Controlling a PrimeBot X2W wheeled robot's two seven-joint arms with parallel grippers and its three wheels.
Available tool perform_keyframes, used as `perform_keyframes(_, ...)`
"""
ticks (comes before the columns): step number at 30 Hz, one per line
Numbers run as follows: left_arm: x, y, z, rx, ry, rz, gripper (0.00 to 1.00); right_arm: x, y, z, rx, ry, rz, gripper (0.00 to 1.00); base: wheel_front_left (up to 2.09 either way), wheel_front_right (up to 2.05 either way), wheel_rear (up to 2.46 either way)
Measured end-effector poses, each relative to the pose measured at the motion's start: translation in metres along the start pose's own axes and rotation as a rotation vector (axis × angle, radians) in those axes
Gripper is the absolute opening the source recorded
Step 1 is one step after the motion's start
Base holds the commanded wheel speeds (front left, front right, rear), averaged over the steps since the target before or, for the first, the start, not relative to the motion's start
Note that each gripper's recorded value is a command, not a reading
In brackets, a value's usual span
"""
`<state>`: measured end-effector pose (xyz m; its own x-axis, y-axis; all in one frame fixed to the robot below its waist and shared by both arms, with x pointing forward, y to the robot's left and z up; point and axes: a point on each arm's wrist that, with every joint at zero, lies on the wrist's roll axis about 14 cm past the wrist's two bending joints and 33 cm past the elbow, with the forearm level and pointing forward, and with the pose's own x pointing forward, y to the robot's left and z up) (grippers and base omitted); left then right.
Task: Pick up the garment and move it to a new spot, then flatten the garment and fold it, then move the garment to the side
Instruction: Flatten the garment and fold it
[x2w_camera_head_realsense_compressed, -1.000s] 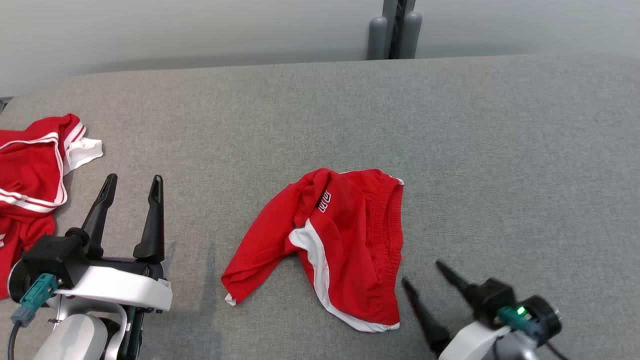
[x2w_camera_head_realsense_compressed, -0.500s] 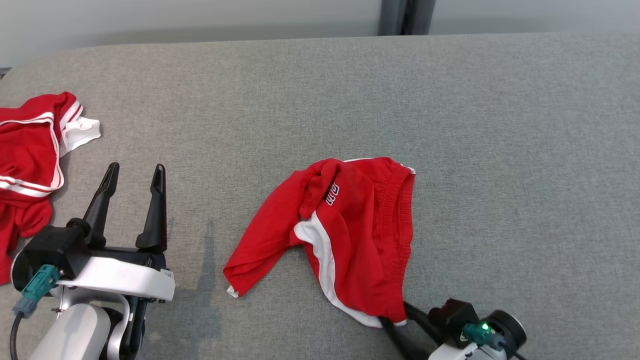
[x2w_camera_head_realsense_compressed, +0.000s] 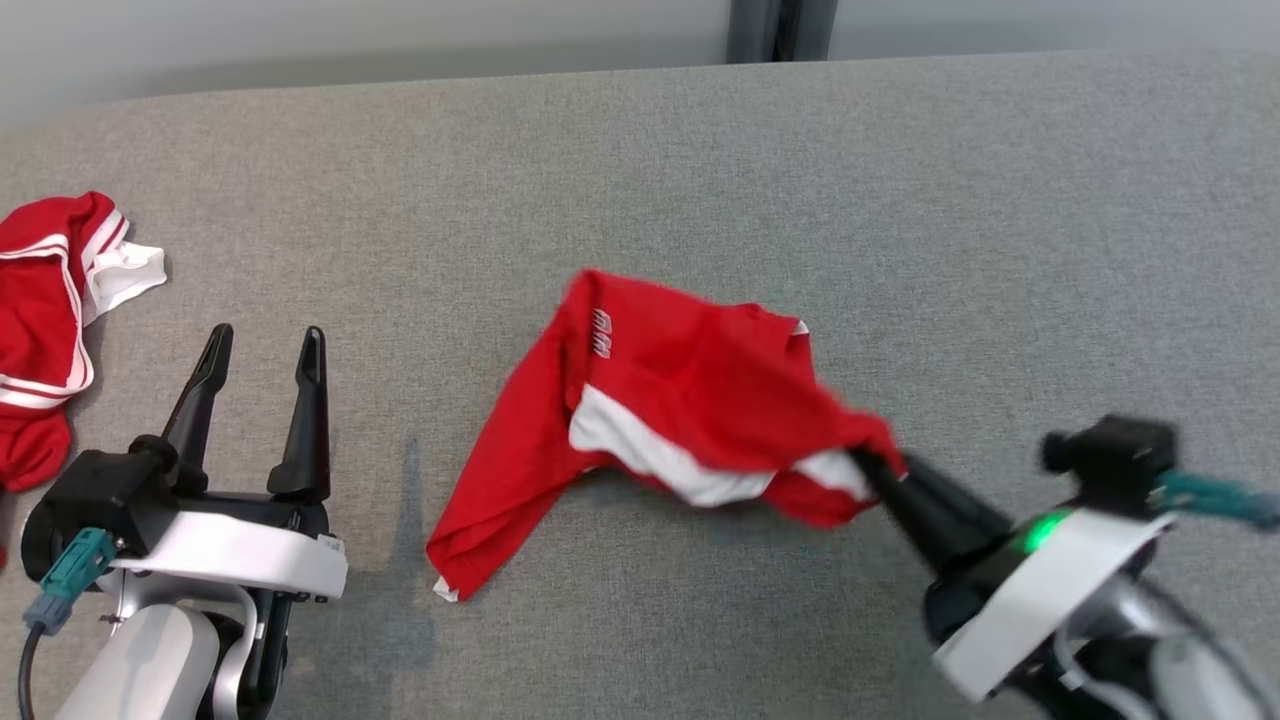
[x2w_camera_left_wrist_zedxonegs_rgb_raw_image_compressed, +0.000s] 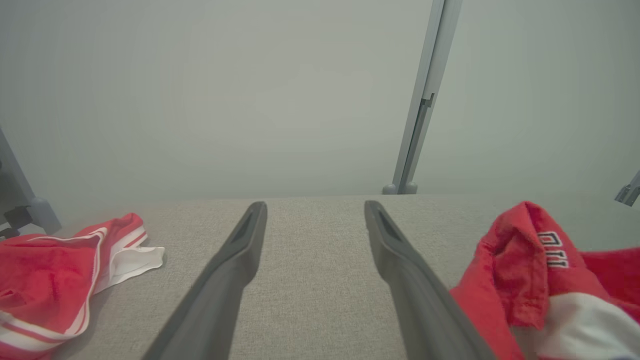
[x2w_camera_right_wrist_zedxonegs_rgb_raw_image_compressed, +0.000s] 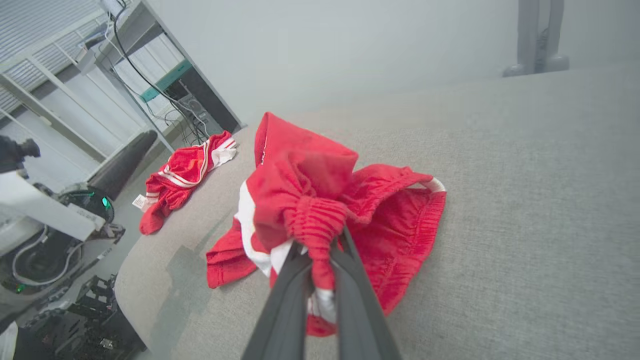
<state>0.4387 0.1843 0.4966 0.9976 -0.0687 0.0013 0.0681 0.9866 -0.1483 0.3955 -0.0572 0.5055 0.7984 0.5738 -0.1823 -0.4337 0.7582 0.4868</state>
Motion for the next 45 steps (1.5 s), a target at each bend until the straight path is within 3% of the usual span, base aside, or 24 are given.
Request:
perform_keyframes(8,0.006,-0.003,-0.004,-0.007,0.005,-0.005,1.00,-0.008,-0.008,0.065,0.204,-0.166,0.037,0.00,0.00,0.00,0.00)
perform_keyframes(12,0.011,-0.003,-0.008,-0.013,0.011,-0.009,1.00,-0.011,-0.034,0.082,0.270,-0.214,-0.003,0.00,0.00,0.00,0.00)
perform_keyframes(23,0.030,-0.015,-0.033,-0.022,0.055,-0.061,1.00,0.032,-0.136,0.035,0.352,-0.077,-0.276,0.00,0.00,0.00,0.00)
perform_keyframes(31,0.035,-0.018,-0.043,-0.024,0.074,-0.074,1.00,0.047,-0.168,-0.011,0.160,0.056,-0.377,0.00,0.00,0.00,0.00)
perform_keyframes(32,0.035,-0.018,-0.042,-0.024,0.071,-0.075,1.00,0.046,-0.170,-0.014,0.146,0.059,-0.384,0.12,0.00,0.00,0.00)
perform_keyframes(33,0.035,-0.019,-0.042,-0.024,0.072,-0.076,1.00,0.045,-0.171,-0.016,0.127,0.059,-0.387,0.43,0.00,0.00,0.00)
perform_keyframes(34,0.034,-0.020,-0.042,-0.025,0.072,-0.079,1.00,0.044,-0.171,-0.015,0.113,0.052,-0.388,0.43,0.00,0.00,0.00)
perform_keyframes(35,0.034,-0.020,-0.041,-0.026,0.070,-0.080,1.00,0.043,-0.171,-0.015,0.101,0.043,-0.388,0.92,0.00,0.00,0.00)
perform_keyframes(36,0.034,-0.021,-0.040,-0.026,0.068,-0.082,1.00,0.042,-0.171,-0.013,0.084,0.032,-0.387,1.00,0.00,0.00,0.00)
perform_keyframes(45,0.026,-0.025,-0.026,-0.022,0.040,-0.082,1.00,0.008,-0.167,0.001,-0.071,-0.073,-0.416,1.00,0.00,0.00,0.00)
